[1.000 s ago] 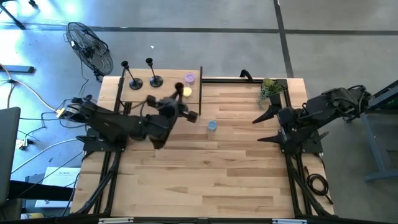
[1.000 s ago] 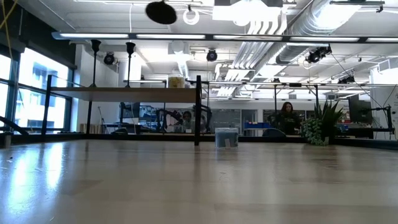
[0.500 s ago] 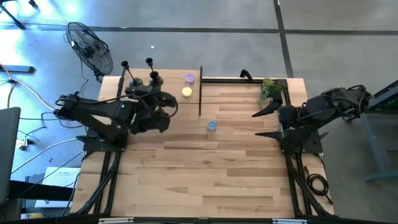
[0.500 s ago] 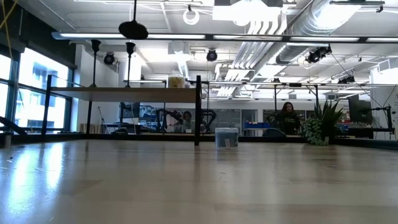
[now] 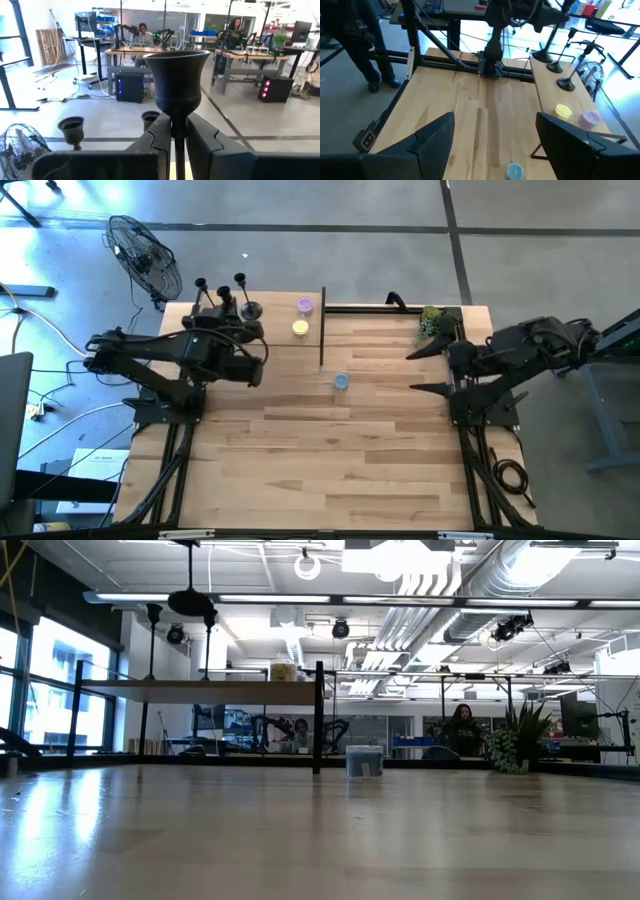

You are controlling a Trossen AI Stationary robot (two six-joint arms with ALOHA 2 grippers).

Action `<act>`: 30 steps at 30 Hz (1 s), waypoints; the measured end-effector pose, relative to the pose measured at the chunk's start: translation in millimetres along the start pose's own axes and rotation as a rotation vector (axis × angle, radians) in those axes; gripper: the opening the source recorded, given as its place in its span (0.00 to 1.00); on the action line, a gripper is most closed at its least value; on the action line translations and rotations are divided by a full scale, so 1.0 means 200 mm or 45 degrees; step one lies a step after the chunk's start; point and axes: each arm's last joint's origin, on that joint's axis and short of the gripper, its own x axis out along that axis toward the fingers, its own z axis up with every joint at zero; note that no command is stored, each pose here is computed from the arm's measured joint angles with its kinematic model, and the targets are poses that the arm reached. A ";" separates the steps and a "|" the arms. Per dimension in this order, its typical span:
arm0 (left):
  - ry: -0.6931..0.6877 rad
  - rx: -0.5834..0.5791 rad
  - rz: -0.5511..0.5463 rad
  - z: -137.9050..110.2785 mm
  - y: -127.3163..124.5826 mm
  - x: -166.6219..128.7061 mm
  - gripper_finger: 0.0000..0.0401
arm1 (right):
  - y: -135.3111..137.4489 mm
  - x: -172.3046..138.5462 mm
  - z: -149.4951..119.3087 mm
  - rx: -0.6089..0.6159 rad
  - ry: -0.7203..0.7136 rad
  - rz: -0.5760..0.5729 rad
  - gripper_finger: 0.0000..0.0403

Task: Pick & Place candle stick holders
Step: Put the black candle holder on the shelf

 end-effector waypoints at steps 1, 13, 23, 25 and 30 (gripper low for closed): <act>0.000 0.011 0.012 -0.01 0.00 0.01 0.07 | -0.01 0.00 0.00 0.003 -0.001 -0.006 0.68; 0.035 0.043 0.155 -0.21 0.07 0.11 0.07 | -0.04 0.00 -0.01 0.020 0.023 -0.045 0.68; 0.019 0.063 0.247 -0.37 0.10 0.18 0.07 | -0.07 0.01 -0.01 0.048 0.035 -0.089 0.68; 0.004 0.055 0.261 -0.41 0.11 0.19 0.07 | -0.07 0.01 -0.01 0.052 0.036 -0.098 0.68; -0.021 0.040 0.288 -0.50 0.13 0.22 0.07 | -0.09 0.01 -0.01 0.062 0.039 -0.126 0.68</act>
